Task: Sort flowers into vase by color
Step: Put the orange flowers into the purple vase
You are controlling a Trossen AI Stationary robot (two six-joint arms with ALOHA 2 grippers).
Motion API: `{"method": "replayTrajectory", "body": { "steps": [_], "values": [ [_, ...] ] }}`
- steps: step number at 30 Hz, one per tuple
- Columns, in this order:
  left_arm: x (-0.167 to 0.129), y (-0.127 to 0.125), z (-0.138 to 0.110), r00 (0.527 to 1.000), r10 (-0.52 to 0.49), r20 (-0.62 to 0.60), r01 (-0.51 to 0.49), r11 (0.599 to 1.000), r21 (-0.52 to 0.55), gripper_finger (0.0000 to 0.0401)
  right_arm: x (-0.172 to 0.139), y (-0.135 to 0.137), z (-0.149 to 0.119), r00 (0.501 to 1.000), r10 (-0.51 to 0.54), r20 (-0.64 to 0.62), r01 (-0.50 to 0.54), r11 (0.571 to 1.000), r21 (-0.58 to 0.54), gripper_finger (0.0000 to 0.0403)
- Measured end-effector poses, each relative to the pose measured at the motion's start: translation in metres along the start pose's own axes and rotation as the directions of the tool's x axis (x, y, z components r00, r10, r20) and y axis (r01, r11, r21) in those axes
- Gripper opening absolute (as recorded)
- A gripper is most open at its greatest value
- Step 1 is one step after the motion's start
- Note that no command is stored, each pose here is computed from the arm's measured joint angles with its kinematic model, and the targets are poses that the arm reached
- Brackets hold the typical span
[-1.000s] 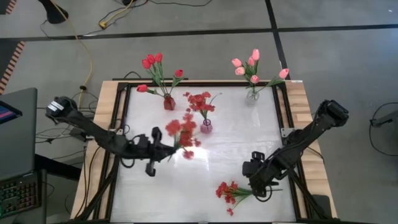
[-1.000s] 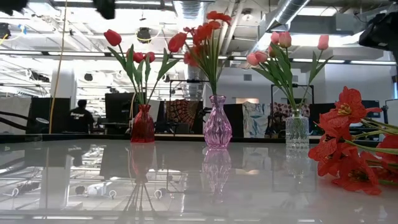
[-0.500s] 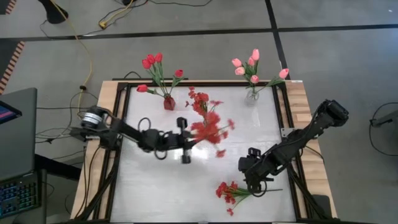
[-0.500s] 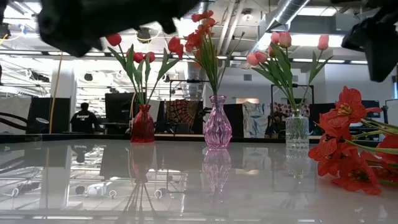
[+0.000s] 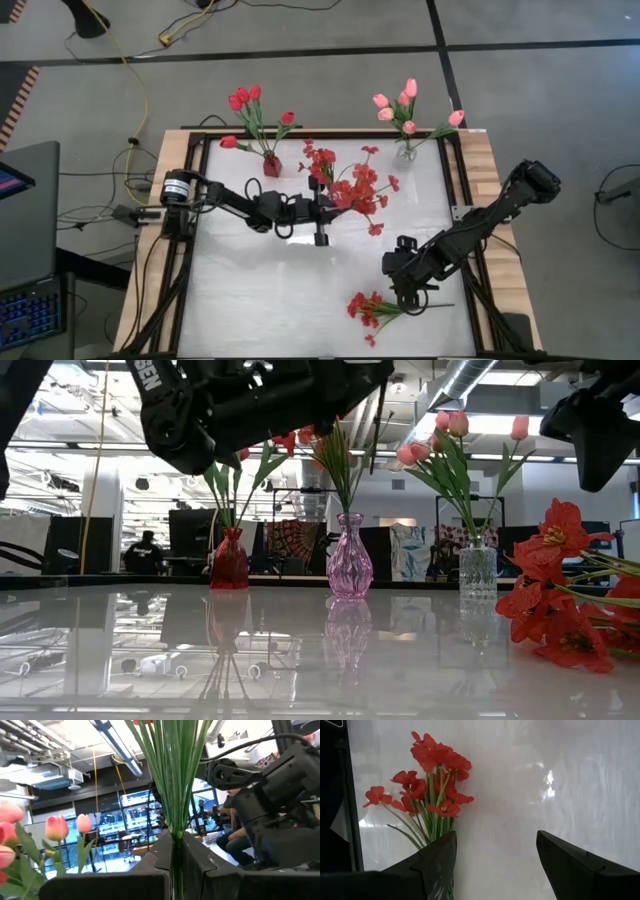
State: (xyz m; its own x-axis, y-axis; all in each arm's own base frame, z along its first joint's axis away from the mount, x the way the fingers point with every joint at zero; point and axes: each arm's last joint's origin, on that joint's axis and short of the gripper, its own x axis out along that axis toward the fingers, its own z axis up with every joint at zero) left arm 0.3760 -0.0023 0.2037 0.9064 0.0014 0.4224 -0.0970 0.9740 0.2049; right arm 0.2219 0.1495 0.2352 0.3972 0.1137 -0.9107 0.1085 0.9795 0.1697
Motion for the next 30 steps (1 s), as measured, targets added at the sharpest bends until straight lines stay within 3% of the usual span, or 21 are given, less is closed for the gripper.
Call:
{"method": "replayTrajectory", "body": {
  "steps": [9,30],
  "values": [
    [-0.001,0.013,-0.014,0.992,0.026,-0.124,-0.023,0.999,0.028,0.0003,0.0,0.0,0.0,1.0,0.001,0.0,-0.001,1.0,-0.03,0.0302],
    [-0.002,0.025,-0.021,0.968,0.16,-0.195,-0.13,0.979,0.158,0.0003,0.0,0.001,-0.001,1.0,0.003,-0.001,-0.003,0.999,-0.034,0.0302]
  ]
}}
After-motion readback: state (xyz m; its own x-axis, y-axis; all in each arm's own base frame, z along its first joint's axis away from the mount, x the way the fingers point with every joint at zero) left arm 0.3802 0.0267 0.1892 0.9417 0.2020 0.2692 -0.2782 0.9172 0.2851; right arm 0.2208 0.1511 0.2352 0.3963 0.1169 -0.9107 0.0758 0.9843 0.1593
